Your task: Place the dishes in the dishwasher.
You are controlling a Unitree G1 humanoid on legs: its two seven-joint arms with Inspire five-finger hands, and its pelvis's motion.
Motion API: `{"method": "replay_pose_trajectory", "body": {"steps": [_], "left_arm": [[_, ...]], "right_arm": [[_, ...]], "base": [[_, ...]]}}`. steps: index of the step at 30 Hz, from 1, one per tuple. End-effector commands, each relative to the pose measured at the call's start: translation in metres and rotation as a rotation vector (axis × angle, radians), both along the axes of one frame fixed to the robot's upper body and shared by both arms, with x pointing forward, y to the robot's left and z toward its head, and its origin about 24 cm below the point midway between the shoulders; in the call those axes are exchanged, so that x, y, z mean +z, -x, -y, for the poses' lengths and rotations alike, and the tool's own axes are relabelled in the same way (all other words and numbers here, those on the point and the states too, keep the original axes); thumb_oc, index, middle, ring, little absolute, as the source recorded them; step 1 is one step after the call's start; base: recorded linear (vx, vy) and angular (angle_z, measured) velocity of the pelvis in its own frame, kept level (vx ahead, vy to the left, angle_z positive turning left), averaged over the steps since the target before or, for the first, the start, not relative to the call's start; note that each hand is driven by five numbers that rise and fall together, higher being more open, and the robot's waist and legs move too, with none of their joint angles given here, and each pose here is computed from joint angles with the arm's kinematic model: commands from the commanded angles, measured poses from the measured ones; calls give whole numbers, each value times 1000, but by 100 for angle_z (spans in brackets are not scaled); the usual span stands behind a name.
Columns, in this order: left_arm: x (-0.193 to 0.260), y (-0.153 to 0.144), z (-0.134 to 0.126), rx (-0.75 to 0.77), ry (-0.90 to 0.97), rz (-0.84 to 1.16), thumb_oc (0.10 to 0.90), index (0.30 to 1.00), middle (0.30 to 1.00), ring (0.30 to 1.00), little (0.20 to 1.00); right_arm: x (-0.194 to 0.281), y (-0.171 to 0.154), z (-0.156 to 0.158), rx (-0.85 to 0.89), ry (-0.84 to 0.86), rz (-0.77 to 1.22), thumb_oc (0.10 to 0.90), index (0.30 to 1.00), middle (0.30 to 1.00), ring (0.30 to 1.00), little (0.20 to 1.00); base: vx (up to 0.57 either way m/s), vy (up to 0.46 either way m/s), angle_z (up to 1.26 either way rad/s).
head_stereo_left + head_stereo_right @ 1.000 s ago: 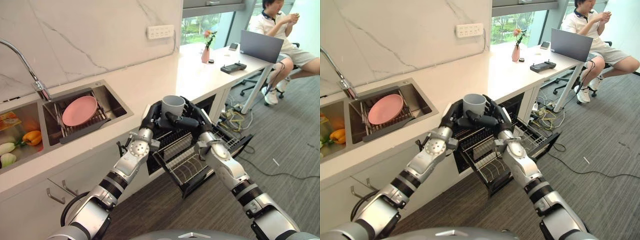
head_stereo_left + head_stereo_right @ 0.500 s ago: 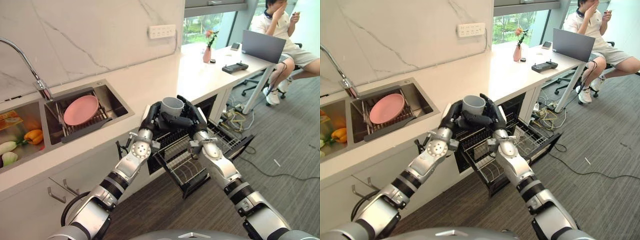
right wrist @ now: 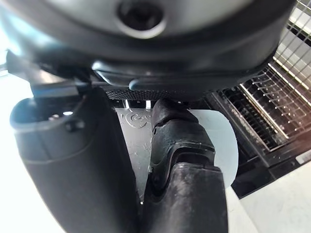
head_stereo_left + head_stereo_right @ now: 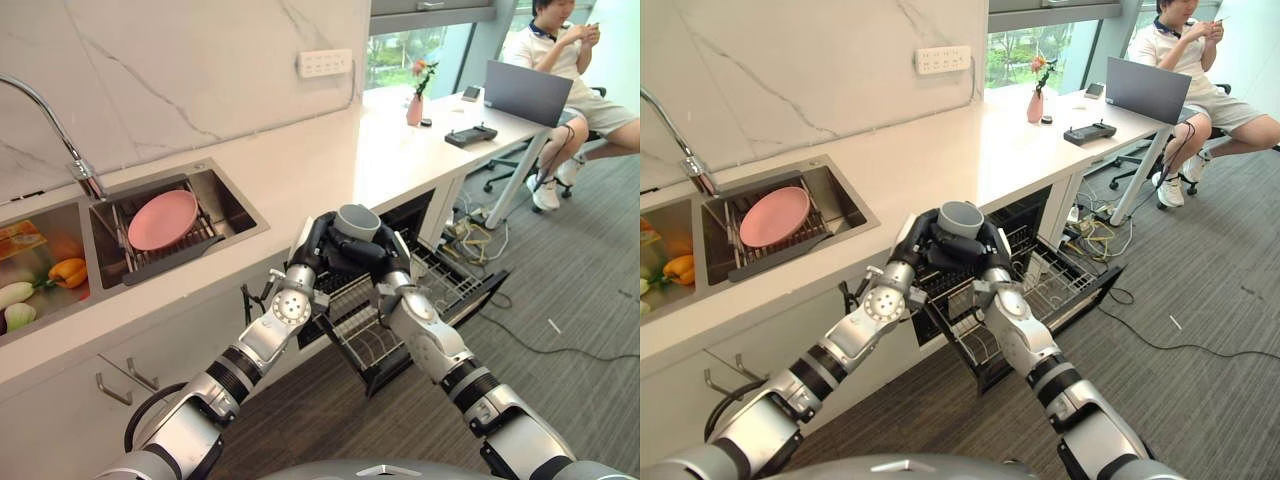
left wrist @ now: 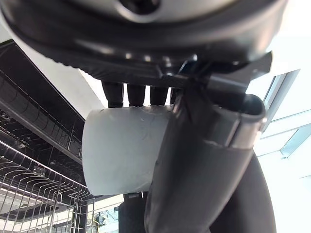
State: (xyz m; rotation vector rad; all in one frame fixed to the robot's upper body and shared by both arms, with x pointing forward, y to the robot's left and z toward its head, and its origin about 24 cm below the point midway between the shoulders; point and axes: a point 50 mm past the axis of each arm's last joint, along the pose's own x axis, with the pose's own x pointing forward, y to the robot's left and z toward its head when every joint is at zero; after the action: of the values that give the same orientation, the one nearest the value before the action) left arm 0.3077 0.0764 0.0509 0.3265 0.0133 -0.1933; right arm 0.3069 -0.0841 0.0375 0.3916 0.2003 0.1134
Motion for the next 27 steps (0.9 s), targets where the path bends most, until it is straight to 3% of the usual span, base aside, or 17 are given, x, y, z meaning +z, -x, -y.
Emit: {"method": "replay_pose_trajectory", "body": {"steps": [1, 9, 10, 11, 12, 27], "left_arm": [[150, 42, 138, -599, 340, 505, 400, 300, 300, 300, 300], [152, 47, 140, -648, 361, 498, 400, 300, 300, 300, 300], [152, 47, 140, -648, 362, 498, 400, 300, 300, 300, 300], [151, 48, 140, -651, 364, 495, 400, 300, 300, 300, 300], [151, 48, 140, -654, 366, 494, 400, 300, 300, 300, 300], [158, 48, 144, -653, 360, 512, 400, 300, 300, 300, 300]], "right_arm": [[37, -8, -62, 192, -111, 97, 800, 900, 900, 900, 900], [37, -8, -58, 232, -67, 117, 800, 900, 900, 900, 900], [37, -8, -58, 232, -67, 117, 657, 686, 686, 686, 686], [37, -8, -58, 235, -65, 121, 562, 542, 542, 542, 542], [38, -8, -57, 238, -59, 128, 400, 300, 300, 300, 300], [56, -19, -44, 96, 60, 223, 400, 300, 300, 300, 300]], "base": [[0, 0, 0], [0, 0, 0], [0, 0, 0], [0, 0, 0], [0, 0, 0], [-1, 2, 0]]}}
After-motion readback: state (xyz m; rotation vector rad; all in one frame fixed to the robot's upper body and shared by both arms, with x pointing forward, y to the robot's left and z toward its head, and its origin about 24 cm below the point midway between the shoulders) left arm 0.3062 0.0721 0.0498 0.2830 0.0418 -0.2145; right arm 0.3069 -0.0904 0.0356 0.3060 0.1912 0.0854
